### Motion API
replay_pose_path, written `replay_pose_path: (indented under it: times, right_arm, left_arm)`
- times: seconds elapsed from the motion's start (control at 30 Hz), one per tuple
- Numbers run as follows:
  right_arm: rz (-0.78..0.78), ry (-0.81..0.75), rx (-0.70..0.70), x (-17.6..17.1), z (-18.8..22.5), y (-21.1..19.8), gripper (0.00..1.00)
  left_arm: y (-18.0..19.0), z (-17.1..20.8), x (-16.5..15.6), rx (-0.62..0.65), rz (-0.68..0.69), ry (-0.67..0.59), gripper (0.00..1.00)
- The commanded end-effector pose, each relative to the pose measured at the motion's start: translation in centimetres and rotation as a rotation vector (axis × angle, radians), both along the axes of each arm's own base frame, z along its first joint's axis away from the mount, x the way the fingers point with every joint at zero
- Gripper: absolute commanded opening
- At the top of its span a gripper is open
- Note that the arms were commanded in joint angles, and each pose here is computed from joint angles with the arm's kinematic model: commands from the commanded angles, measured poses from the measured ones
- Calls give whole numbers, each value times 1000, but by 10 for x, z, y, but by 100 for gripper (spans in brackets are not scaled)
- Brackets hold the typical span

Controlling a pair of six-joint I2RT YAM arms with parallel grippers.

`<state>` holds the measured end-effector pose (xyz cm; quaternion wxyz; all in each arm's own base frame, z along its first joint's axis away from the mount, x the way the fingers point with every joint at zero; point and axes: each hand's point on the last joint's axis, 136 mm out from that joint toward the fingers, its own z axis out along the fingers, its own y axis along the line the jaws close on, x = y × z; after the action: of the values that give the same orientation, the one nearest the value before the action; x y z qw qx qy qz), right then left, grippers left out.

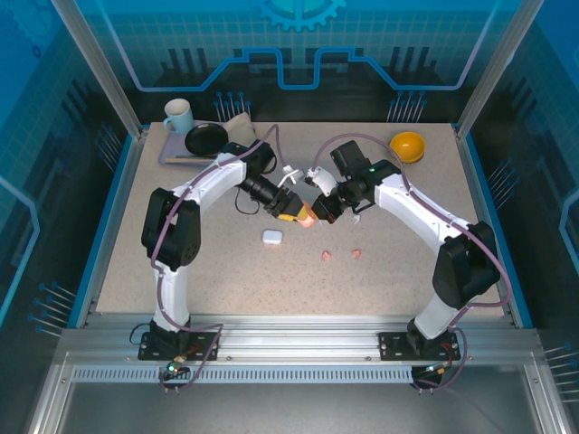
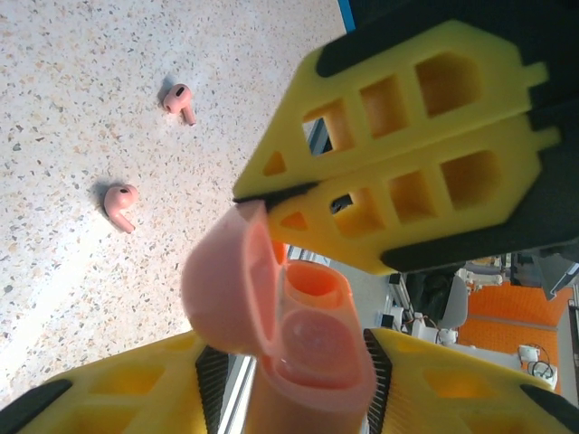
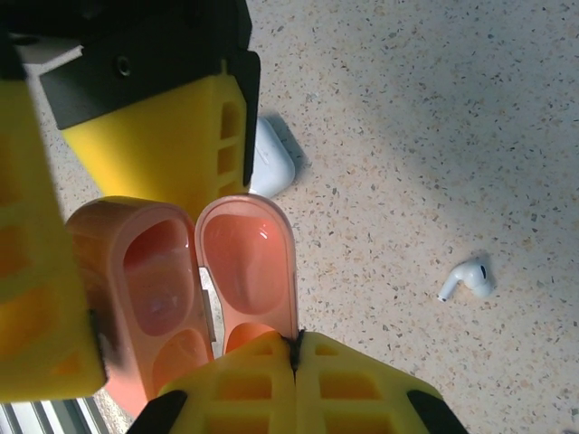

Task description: Insert wireless bluetooth earbuds into charging case

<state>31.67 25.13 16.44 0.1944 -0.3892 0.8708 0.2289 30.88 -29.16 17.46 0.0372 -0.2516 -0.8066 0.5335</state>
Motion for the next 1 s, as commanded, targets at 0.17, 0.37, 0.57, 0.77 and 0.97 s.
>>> replay_pose_path:
  times: [0.17, 0.37, 0.57, 0.77, 0.97]
  right_arm:
    - [0, -30, 46, 1, 23, 4, 0]
    - [-2, -32, 50, 2, 25, 5, 0]
    - [-14, -40, 48, 4, 27, 4, 0]
    - [-50, -52, 50, 10, 31, 1, 0]
    - [-126, -67, 24, 20, 36, -8, 5]
  left_arm:
    - [-2, -1, -4, -33, -15, 18, 39]
    - [-2, 0, -6, -42, -16, 22, 33]
    - [0, 1, -10, -48, -17, 23, 20]
    - [2, 5, -15, -55, -15, 7, 2]
    - [5, 10, -18, -57, 2, -47, 0]
